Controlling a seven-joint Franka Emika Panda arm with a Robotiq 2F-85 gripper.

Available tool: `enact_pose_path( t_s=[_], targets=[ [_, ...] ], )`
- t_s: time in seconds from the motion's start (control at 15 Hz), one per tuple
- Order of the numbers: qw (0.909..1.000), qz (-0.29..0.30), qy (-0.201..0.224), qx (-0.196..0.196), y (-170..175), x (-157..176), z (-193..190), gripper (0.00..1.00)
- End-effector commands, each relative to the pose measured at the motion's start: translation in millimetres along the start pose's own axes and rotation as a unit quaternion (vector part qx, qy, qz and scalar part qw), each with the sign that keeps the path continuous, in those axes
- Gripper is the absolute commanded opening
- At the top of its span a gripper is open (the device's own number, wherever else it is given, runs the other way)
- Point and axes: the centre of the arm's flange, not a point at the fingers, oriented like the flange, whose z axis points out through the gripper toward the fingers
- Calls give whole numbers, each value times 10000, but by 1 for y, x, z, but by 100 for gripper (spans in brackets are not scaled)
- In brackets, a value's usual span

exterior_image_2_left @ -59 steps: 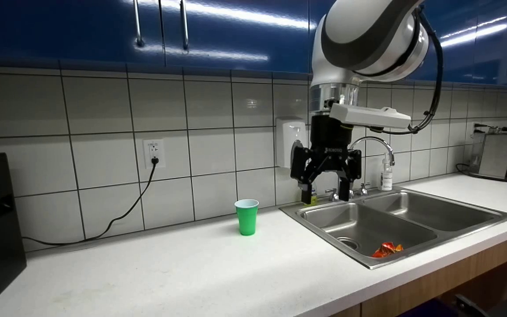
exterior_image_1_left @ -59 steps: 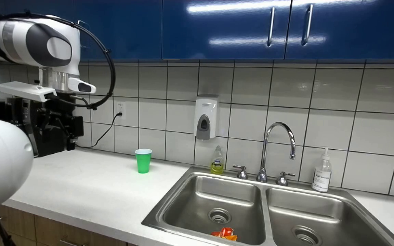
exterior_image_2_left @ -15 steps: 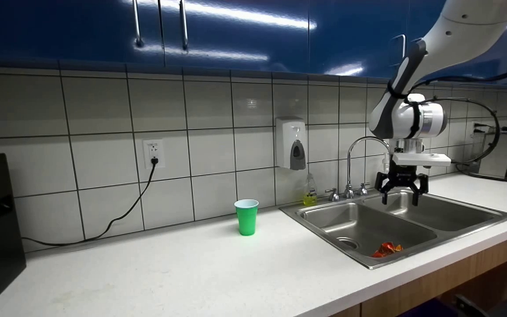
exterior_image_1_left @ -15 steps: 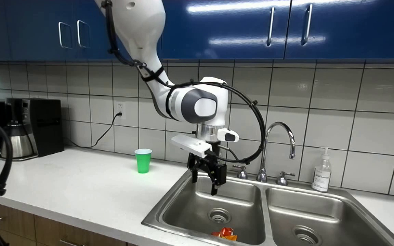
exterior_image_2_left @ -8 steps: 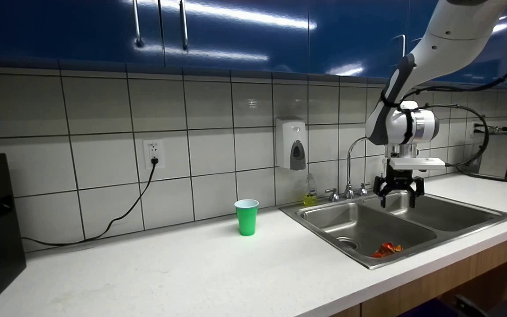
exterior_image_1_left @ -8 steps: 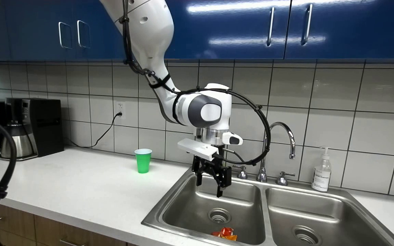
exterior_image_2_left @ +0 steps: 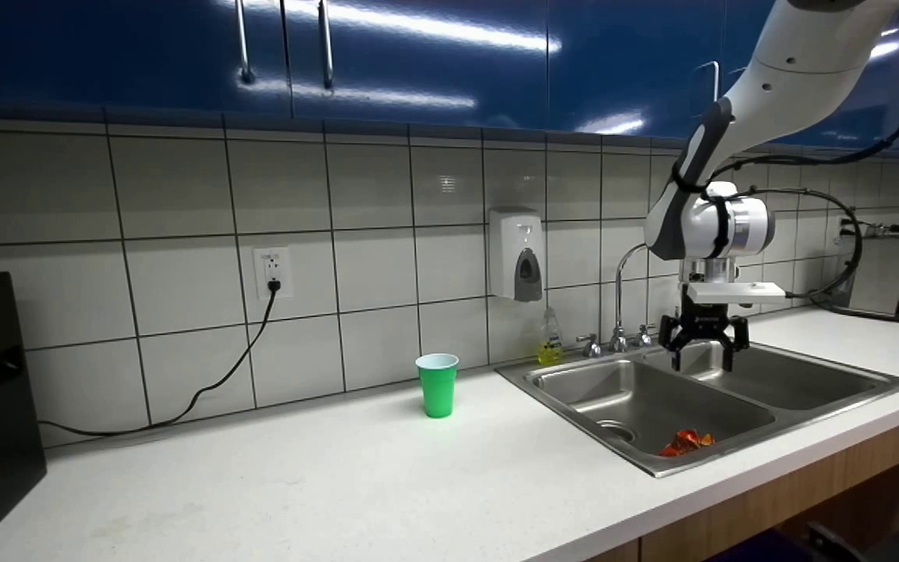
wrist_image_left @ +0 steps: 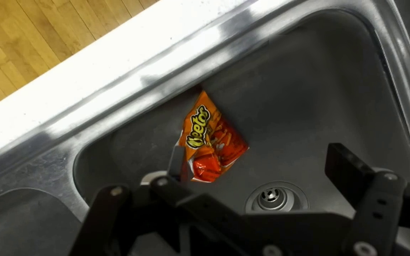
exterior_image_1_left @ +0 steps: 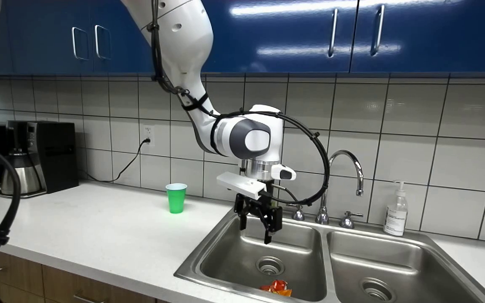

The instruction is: Remove the orange packet from the sink, then place it on the left counter

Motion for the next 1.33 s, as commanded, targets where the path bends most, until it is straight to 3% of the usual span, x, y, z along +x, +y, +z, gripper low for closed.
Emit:
enact_pose_path(
  t_s=[0.0, 0.47, 1.27],
  targets=[
    [9999, 98, 77, -40, -5, 4, 10, 100],
    [9993, 314, 101, -202, 2, 38, 36, 100],
    [9969, 306, -150, -712, 3, 89, 115, 100]
  ],
)
